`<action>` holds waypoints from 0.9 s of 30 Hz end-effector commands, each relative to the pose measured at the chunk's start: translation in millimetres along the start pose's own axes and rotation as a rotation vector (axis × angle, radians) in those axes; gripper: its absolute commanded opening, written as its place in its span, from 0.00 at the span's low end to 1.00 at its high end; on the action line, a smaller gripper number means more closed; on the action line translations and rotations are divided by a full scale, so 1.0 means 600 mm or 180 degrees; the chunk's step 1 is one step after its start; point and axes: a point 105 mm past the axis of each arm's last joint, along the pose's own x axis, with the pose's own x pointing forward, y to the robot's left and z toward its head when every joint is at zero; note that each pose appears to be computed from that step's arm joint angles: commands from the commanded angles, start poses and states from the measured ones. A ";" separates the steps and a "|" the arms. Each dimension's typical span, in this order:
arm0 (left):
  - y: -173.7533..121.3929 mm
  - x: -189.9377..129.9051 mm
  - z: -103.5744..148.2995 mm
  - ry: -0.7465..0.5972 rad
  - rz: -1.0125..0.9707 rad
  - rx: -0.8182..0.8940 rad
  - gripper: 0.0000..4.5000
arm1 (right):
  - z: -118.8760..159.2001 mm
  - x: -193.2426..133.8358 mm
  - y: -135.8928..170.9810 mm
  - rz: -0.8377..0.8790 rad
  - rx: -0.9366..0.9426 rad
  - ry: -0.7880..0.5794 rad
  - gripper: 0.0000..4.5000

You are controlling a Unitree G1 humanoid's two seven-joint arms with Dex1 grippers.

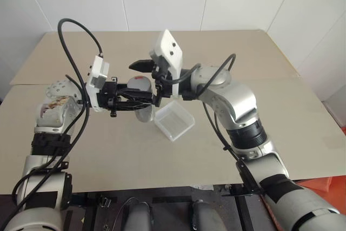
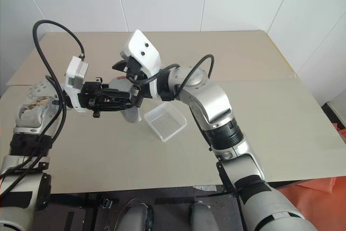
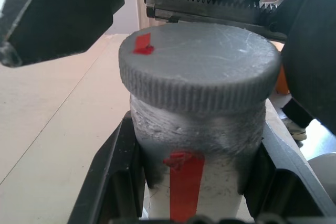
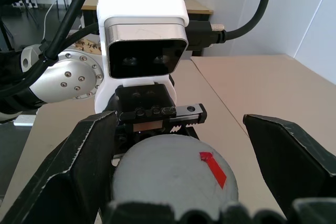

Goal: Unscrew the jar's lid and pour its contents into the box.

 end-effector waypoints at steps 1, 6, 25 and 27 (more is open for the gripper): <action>-0.001 -0.003 0.027 -0.0047 -0.0004 0.0214 0.44 | 0.017 -0.006 -0.001 -0.0046 -0.0160 -0.0093 0.99; -0.001 -0.006 0.026 -0.0041 0.0010 0.0214 0.44 | 0.006 -0.023 -0.013 -0.0148 -0.0147 -0.0026 0.99; -0.002 -0.007 0.027 -0.0033 -0.0026 0.0205 0.44 | -0.003 -0.078 -0.026 -0.0348 -0.0144 0.0058 0.99; -0.002 -0.006 0.026 -0.0033 -0.0024 0.0204 0.44 | -0.004 -0.081 -0.023 -0.0334 -0.0141 0.0062 0.99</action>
